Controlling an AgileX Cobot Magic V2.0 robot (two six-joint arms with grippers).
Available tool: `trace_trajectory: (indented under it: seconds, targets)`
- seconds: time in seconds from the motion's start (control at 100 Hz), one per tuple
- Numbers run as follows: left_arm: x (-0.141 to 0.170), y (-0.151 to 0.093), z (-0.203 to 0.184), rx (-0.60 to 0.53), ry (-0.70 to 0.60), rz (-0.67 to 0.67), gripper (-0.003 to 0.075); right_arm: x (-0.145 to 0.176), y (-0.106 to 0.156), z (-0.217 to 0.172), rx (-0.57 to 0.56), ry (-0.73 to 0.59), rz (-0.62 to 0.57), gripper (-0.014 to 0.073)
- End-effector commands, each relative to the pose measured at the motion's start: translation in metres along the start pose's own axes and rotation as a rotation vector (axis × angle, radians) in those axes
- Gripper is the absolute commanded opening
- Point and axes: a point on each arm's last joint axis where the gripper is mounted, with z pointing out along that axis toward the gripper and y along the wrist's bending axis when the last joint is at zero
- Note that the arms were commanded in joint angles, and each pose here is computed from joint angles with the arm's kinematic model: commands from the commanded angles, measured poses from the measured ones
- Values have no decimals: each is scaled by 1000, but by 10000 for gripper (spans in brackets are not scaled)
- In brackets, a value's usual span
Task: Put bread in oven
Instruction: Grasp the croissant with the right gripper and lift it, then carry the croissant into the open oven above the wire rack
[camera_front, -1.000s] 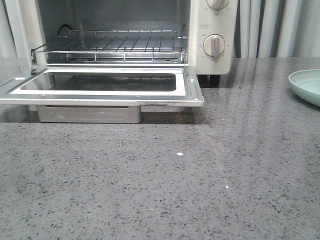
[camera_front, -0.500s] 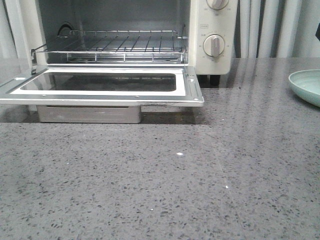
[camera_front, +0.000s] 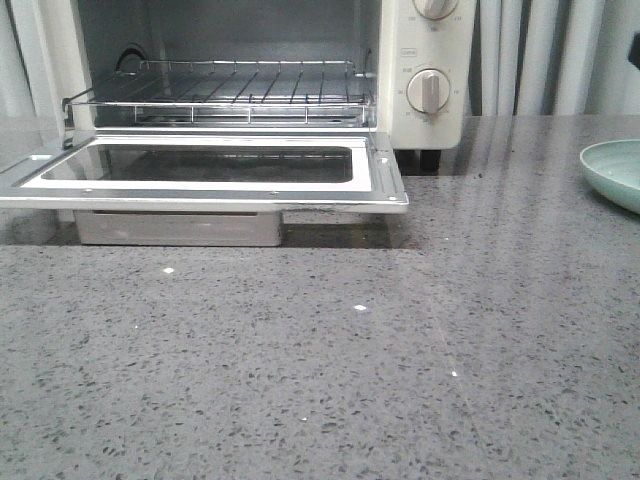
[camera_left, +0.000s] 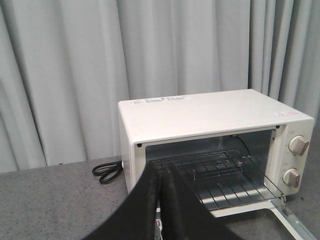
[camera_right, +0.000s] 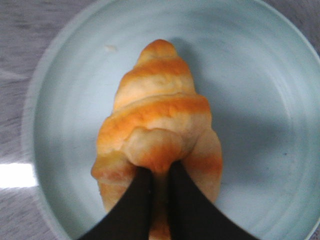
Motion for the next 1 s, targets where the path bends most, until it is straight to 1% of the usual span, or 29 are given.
trace_trajectory:
  seconds: [0.0, 0.11, 0.24, 0.5, 0.61, 0.76, 0.89, 0.99]
  targets:
    - [-15, 3, -11, -5, -107, -15, -22, -5, 12, -48, -9, -127, -85, -69]
    - [-14, 6, -17, -33, -102, -12, -22, 0, 35, -79, -47, -170, -171, -69]
    - [-10, 9, -17, -65, -57, 2, -22, 13, 61, -113, -102, -216, -264, -69]
    - [-9, 10, -17, -77, -43, 8, -22, 41, 96, -165, -225, -324, -418, -69]
    - [-9, 10, -17, -77, -43, 8, -22, 50, 112, -176, -265, -342, -531, -69]
    - [-9, 10, -17, -77, -43, 8, -22, 59, 138, -186, -329, -420, -676, -69]
    - [-9, 10, -17, -77, -43, 8, -22, 58, 156, -190, -373, -486, -726, -69]
    - [-8, 11, -17, -79, -39, 7, -22, 57, 171, -184, -383, -502, -795, -69]
